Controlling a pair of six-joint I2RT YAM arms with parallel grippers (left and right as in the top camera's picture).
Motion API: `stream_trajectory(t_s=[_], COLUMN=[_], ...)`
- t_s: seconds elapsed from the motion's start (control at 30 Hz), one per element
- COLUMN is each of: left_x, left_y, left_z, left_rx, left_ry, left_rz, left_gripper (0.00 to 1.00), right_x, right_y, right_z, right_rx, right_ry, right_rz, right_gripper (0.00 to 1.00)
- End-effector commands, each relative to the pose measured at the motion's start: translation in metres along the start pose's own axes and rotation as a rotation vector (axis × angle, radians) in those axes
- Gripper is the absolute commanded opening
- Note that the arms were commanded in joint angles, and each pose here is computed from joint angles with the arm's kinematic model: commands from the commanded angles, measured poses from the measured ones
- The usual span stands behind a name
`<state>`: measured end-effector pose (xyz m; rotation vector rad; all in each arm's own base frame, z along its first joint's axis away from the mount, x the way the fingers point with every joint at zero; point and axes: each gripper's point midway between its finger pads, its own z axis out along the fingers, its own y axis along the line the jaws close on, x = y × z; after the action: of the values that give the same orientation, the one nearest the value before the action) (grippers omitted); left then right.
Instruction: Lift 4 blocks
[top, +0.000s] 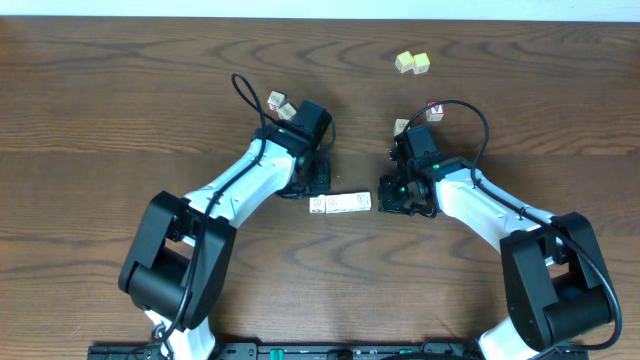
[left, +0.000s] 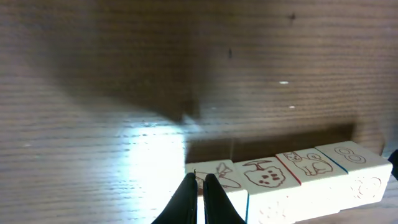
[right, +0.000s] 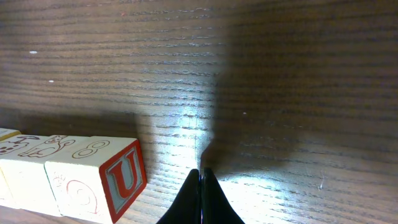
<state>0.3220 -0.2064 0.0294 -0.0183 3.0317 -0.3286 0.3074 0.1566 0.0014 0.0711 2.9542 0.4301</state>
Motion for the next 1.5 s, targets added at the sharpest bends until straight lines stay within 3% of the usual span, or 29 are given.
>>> stream_trajectory(t_s=[0.0,0.8,1.0,1.47], left_x=[0.007,0.012,-0.007,0.012], left_y=[-0.003,-0.002,-0.008,0.003], left_z=[-0.002,-0.002,-0.003,0.005], left_rx=[0.000,-0.008,0.010,-0.026], left_ry=[0.005,0.021,-0.060,0.002], left_rz=[-0.004,-0.021,-0.001,-0.021], left_gripper=[0.07,0.07,0.07,0.07], right_x=[-0.001,0.000,0.000,0.001], right_y=[-0.004,-0.004,-0.004,-0.004], right_z=[0.001,0.001,0.001,0.001], right_rx=[0.014,0.015,0.016,0.017], right_ry=[-0.003,0.000,0.002,0.003], right_rz=[0.015,0.016,0.016,0.017], right_gripper=[0.01,0.01,0.01,0.01])
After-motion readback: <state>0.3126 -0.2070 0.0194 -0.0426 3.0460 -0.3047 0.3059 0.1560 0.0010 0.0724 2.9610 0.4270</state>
